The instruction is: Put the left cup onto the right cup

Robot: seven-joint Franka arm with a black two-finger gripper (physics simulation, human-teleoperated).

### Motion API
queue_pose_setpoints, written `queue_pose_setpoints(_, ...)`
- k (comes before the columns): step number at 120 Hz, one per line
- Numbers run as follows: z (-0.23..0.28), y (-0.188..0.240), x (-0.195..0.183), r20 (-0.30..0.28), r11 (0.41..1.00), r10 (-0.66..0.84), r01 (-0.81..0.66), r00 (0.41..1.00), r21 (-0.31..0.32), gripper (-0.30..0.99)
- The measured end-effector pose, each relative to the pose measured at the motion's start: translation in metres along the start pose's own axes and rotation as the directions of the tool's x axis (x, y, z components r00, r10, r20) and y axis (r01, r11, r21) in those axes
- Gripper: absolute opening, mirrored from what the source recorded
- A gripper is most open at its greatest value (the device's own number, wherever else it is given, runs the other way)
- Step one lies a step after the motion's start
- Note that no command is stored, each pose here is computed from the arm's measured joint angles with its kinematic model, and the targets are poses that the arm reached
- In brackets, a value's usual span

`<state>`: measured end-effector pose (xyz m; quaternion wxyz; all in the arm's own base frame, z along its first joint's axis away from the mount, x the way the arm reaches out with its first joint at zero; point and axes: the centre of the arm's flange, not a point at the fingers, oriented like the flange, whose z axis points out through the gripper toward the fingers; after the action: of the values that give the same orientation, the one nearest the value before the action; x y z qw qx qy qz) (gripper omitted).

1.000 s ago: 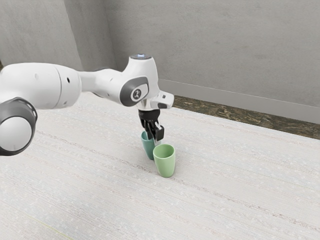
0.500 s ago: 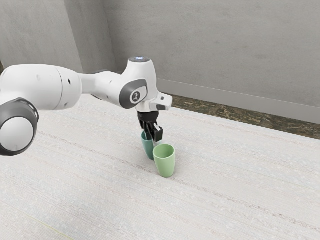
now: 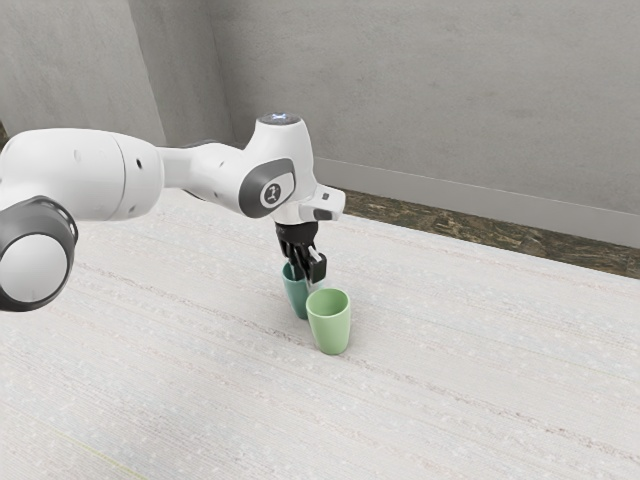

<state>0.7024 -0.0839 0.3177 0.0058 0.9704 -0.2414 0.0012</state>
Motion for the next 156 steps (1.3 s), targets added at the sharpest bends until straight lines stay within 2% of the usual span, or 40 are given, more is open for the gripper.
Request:
queue_pose_setpoints(80,0.0052,-0.0001,0.0002,0.001,1.000,-0.005,0.005,1.000,-0.002,0.22)
queue_pose_setpoints(156,0.0066,0.0005,0.0010,-0.007,1.000,-0.010,0.010,1.000,-0.001,-0.03)
